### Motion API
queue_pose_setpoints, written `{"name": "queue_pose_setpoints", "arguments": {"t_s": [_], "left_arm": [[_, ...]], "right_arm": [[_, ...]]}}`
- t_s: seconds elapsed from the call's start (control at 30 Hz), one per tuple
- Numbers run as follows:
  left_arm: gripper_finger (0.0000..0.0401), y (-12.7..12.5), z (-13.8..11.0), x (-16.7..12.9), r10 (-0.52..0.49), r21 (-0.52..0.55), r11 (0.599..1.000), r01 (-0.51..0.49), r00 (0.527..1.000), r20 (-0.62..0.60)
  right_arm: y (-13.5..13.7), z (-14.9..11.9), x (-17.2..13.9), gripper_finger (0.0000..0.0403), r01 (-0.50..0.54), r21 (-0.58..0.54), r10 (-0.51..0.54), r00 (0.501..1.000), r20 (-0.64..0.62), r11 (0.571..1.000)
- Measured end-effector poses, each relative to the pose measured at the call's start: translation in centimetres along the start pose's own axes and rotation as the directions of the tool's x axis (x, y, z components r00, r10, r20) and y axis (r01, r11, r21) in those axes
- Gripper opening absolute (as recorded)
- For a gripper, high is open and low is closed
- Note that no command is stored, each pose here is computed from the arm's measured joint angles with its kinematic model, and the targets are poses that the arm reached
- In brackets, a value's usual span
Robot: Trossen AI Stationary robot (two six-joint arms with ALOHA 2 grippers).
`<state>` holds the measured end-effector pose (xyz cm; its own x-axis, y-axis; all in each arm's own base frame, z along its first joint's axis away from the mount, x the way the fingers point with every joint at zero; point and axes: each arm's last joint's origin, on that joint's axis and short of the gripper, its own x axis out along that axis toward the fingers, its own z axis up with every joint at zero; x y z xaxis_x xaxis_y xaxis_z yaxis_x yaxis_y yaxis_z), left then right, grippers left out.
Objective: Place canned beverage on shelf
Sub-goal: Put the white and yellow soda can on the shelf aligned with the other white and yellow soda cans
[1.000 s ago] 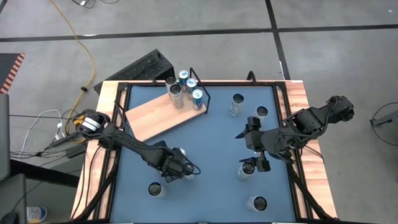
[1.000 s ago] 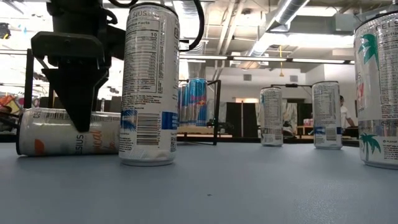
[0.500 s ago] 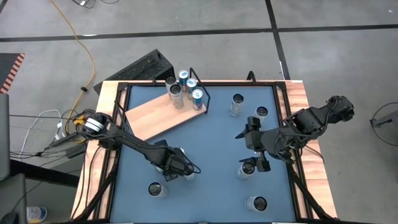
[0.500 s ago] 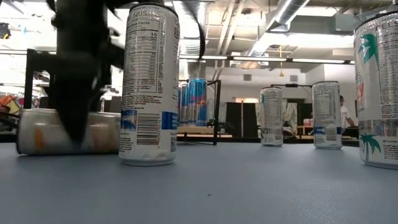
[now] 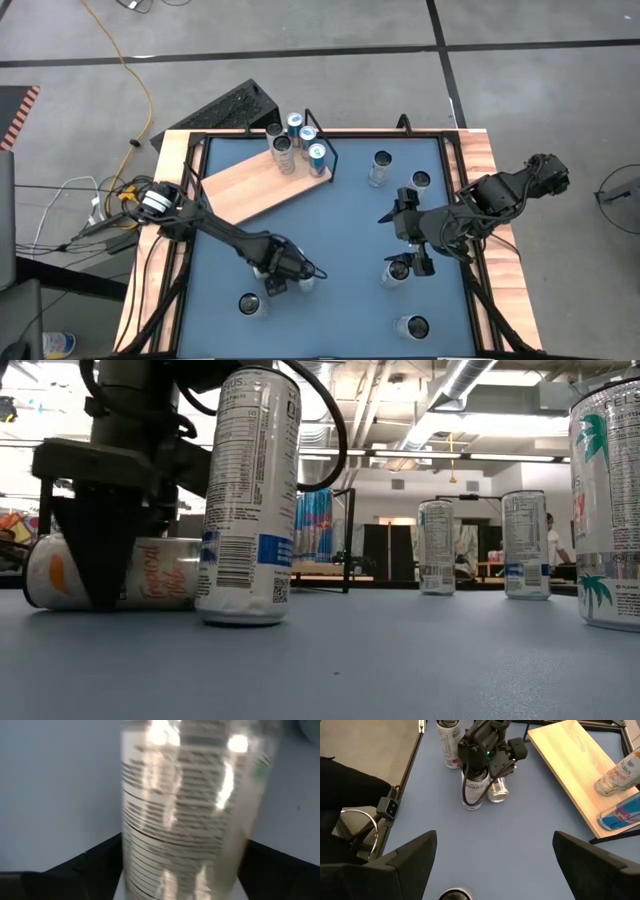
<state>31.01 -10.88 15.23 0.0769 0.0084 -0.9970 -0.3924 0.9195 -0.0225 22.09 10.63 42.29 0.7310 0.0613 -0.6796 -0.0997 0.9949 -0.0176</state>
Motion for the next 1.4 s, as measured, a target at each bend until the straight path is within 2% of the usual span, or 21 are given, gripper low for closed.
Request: {"name": "queue_pose_setpoints", "arguments": {"t_s": [0.17, 0.2, 0.53, 0.77, 0.9, 1.03, 1.2, 1.27, 1.4], "left_arm": [[0.0235, 0.1, 0.0, 0.0, 0.007, 0.001, 1.0, -0.007, 1.0, 0.004], [0.0232, 0.1, 0.0, -0.1, 0.008, 0.001, 1.0, -0.008, 1.0, 0.004], [0.0232, 0.2, 0.1, -1.4, 0.05, 0.02, 0.999, -0.05, 0.998, -0.025], [0.0232, 0.4, 0.5, -4.6, 0.179, 0.094, 0.98, -0.175, 0.983, -0.036], [0.0232, 0.8, 0.7, -6.6, 0.275, 0.162, 0.95, -0.265, 0.961, -0.04], [0.0232, 1.1, 1.0, -8.7, 0.384, 0.243, 0.895, -0.375, 0.923, 0.012], [0.0232, 1.5, 1.3, -11.2, 0.51, 0.342, 0.786, -0.514, 0.853, 0.11], [0.0232, 1.6, 1.6, -11.9, 0.548, 0.381, 0.732, -0.565, 0.82, 0.163], [0.0232, 1.6, 2.0, -12.6, 0.618, 0.498, 0.558, -0.664, 0.733, 0.284]], "right_arm": [[0.0, 0.0, 0.0, 0.0383, 0.0, 0.0, 0.0, 1.0, 0.0, 1.0], [0.0, 0.0, 0.0, 0.0383, 0.0, -0.001, 0.0, 1.0, 0.0, 1.0], [0.0, 0.0, 0.0, 0.0383, 0.003, -0.002, -0.003, 1.0, -0.002, 1.0], [0.0, 0.0, 0.0, 0.0383, 0.006, -0.018, -0.006, 1.0, -0.003, 1.0], [-0.1, -0.1, 0.0, 0.0383, 0.036, -0.022, -0.037, 0.999, -0.005, 0.999], [-0.4, 0.0, 0.0, 0.0383, 0.132, -0.023, -0.132, 0.991, 0.022, 0.991], [-0.7, 0.1, -0.1, 0.0383, 0.218, -0.018, -0.217, 0.975, 0.045, 0.976], [-0.8, 0.1, 0.0, 0.0383, 0.225, -0.007, -0.224, 0.973, 0.049, 0.974], [-1.7, 0.9, 0.2, 0.0383, 0.244, 0.054, -0.248, 0.964, 0.094, 0.968]]}}
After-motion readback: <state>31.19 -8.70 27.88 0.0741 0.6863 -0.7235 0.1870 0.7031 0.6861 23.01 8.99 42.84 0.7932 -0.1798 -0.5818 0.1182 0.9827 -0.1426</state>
